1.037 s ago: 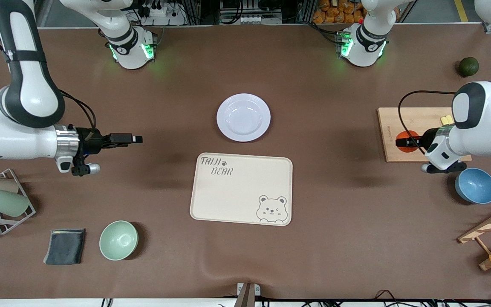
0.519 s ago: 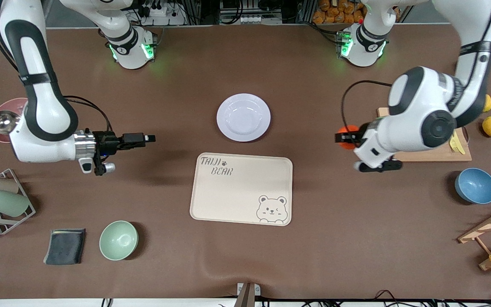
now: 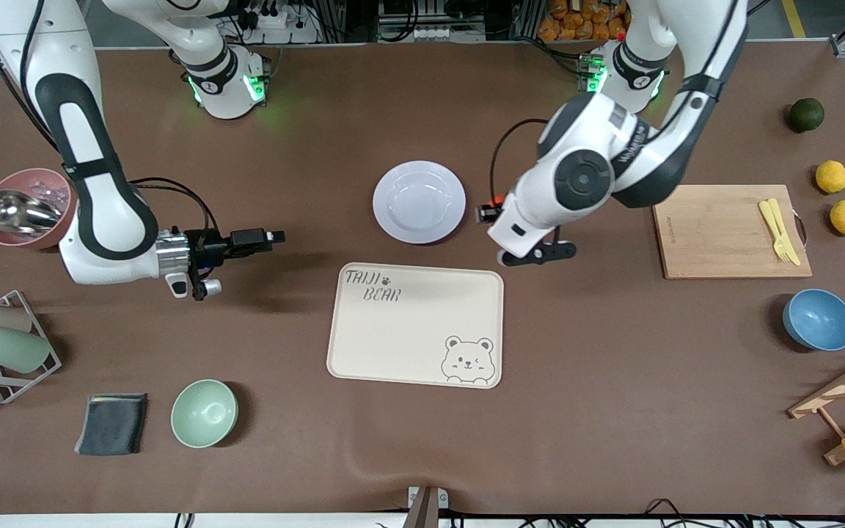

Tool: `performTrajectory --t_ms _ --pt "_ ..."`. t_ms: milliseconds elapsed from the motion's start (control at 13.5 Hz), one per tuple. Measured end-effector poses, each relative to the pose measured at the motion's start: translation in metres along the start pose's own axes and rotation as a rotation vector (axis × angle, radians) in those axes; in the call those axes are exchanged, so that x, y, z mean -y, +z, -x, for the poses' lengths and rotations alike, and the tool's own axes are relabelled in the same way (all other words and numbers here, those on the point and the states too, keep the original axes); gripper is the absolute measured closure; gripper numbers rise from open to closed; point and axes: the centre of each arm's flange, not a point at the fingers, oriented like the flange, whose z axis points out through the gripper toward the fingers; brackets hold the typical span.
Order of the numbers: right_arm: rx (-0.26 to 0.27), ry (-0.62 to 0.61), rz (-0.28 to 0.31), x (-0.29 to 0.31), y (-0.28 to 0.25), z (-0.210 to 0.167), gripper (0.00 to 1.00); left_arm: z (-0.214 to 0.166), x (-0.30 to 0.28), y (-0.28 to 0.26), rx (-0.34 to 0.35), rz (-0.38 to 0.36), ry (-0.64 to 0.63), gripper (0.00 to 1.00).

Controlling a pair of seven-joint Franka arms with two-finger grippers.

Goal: Place orange and plate with both arms
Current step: 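Carry the orange over the white plate and lower it with the left gripper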

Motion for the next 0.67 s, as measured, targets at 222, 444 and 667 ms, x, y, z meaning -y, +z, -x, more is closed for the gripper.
performTrajectory --t_ms 222,444,667 --pt "-0.051 -0.079 -0.108 -0.030 0.034 0.005 0.00 0.054 -0.059 0.054 0.006 -0.033 -0.113 0.29" --pt "-0.059 -0.079 -0.107 -0.048 0.063 0.008 0.00 0.088 -0.084 0.112 -0.025 -0.013 -0.216 0.29" --pt "-0.071 -0.078 -0.096 -0.045 0.070 0.006 0.00 0.107 -0.079 0.164 -0.052 0.007 -0.262 0.29"
